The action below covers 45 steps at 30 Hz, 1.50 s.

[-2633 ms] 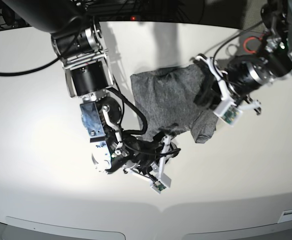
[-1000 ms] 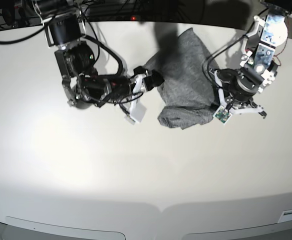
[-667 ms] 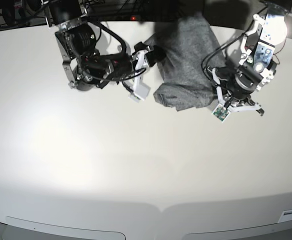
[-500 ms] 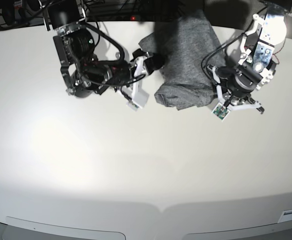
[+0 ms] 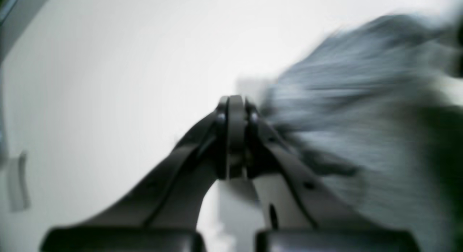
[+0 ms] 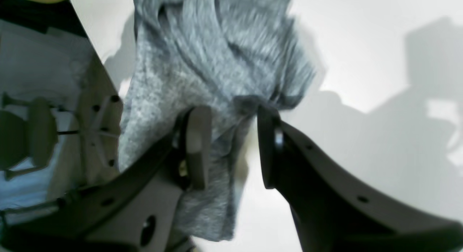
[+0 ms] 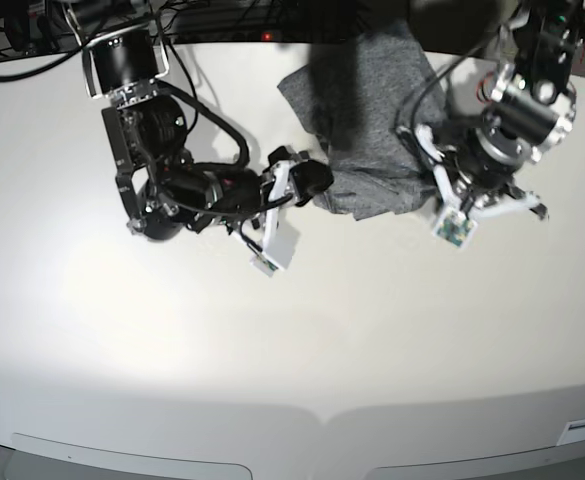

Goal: Fold the T-shirt properly
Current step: 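Hold the folded bundle with both grippers and press it into a square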

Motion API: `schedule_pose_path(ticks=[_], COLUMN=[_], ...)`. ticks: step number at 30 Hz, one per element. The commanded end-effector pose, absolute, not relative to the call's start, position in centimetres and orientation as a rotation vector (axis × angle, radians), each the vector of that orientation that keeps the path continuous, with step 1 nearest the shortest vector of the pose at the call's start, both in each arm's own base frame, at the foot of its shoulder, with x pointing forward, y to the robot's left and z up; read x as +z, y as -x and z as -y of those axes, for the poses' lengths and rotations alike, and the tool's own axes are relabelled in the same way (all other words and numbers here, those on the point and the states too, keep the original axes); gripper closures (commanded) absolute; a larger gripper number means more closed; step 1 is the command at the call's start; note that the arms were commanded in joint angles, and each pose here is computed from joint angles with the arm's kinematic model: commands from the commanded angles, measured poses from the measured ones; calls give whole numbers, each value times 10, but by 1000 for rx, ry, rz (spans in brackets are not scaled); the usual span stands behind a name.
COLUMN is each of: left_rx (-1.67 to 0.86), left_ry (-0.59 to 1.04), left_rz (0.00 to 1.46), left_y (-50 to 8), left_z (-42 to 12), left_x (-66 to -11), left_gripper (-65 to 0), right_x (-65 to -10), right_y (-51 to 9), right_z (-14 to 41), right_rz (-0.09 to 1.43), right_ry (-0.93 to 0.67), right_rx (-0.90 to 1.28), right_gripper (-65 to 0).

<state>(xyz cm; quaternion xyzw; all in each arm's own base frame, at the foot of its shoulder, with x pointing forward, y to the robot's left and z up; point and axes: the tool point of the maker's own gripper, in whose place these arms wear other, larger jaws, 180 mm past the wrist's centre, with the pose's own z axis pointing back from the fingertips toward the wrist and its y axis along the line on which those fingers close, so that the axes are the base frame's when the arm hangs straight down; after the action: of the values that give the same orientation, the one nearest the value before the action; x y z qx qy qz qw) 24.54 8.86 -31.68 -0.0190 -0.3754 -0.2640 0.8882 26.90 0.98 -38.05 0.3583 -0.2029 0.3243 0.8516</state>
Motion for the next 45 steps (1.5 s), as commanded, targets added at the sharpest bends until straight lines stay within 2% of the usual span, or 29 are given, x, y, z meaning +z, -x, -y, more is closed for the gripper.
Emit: schedule_pose_path(ticks=[1, 9, 17, 22, 24, 30, 36, 40, 45], left_rx=[-545, -476, -534, -577, -605, -640, -639, -639, -639], left_ry=[76, 134, 94, 91, 74, 44, 43, 41, 39], left_rz=[778, 590, 439, 468, 501, 539, 531, 525, 520], left_y=[-236, -173, -161, -187, -201, -218, -216, -216, -215], left_z=[-83, -75, -91, -83, -79, -76, -76, -77, -78], left_x=[-318, -381, -447, -449, -443, -435, -436, -436, -437], left_gripper=[0, 0, 0, 0, 0, 0, 0, 0, 0], right_x=[-362, -338, -325, -321, -321, -336, -369, -382, -373], right_y=[-287, -318, -330, -329, -325, -291, -274, -291, -328], right_z=[-14, -14, -17, -27, -36, -48, -48, -54, -51], right_rz=[507, 601, 657, 671, 651, 458, 357, 462, 657], right_ry=[-761, -723, -737, -766, -776, -787, -664, -567, -443], right_rx=[696, 722, 719, 714, 725, 825, 935, 955, 976], right_gripper=[-221, -221, -221, -221, -221, -221, -221, -221, -221])
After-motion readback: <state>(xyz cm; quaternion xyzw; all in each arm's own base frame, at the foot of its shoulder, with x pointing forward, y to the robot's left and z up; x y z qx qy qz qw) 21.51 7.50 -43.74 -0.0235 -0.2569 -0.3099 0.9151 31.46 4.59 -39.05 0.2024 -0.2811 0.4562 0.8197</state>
